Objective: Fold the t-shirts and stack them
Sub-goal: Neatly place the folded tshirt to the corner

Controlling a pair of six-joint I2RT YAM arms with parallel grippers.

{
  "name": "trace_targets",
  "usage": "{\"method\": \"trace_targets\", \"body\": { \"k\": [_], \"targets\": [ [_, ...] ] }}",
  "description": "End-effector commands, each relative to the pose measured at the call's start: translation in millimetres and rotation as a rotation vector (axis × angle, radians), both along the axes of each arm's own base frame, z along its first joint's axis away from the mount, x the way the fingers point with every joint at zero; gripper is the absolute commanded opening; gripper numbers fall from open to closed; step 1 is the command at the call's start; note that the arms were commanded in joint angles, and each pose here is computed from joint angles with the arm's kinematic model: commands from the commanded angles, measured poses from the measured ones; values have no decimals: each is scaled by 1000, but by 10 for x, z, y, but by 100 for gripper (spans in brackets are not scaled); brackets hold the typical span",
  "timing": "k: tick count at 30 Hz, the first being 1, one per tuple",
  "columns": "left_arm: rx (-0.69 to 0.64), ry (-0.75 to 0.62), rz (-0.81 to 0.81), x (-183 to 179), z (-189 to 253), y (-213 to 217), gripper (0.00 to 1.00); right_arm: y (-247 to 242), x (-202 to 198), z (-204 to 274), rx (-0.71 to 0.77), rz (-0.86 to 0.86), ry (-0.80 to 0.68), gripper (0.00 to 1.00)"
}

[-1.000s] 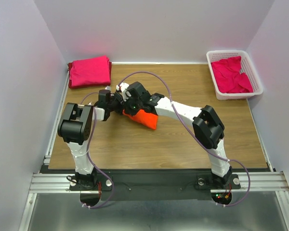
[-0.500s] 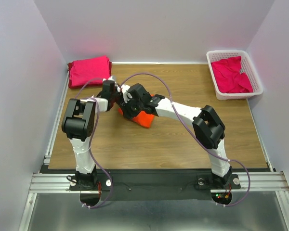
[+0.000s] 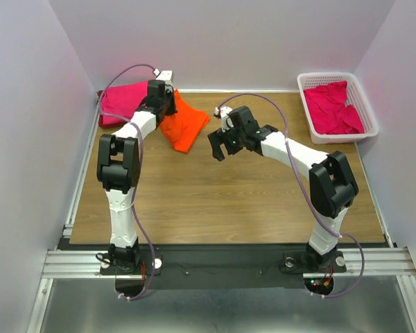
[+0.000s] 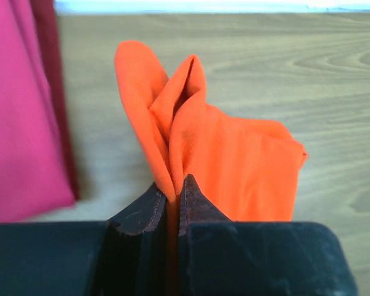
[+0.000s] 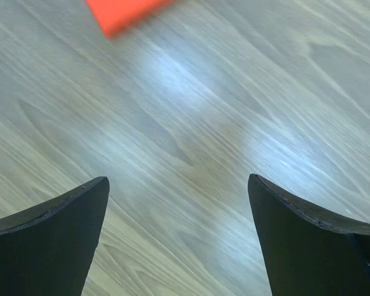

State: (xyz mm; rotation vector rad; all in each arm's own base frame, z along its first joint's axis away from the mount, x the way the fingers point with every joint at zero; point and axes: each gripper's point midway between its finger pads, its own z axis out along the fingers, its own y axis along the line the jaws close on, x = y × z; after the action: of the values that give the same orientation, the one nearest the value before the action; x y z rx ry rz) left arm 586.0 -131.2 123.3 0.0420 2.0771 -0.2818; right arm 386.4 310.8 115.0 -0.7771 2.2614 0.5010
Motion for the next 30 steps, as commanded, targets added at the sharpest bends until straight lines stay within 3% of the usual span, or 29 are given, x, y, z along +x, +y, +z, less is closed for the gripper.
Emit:
{"method": "trace_targets", "body": {
  "k": [1, 6, 12, 22, 30],
  "targets": [
    [163, -193, -25, 369, 689, 186, 0, -92, -26, 210, -1, 9, -58, 100],
    [204, -266, -7, 680, 1052, 304, 0, -139, -44, 174, -12, 9, -54, 100],
    [238, -348, 17, 808, 1412, 438, 0, -137, -49, 157, -15, 9, -51, 100],
    [229, -439, 23, 834, 1917, 600, 0, -121, -56, 128, -7, 14, -35, 100],
    [221, -452, 17, 777, 2033, 641, 0, -87, -47, 88, -5, 18, -22, 100]
  ]
}}
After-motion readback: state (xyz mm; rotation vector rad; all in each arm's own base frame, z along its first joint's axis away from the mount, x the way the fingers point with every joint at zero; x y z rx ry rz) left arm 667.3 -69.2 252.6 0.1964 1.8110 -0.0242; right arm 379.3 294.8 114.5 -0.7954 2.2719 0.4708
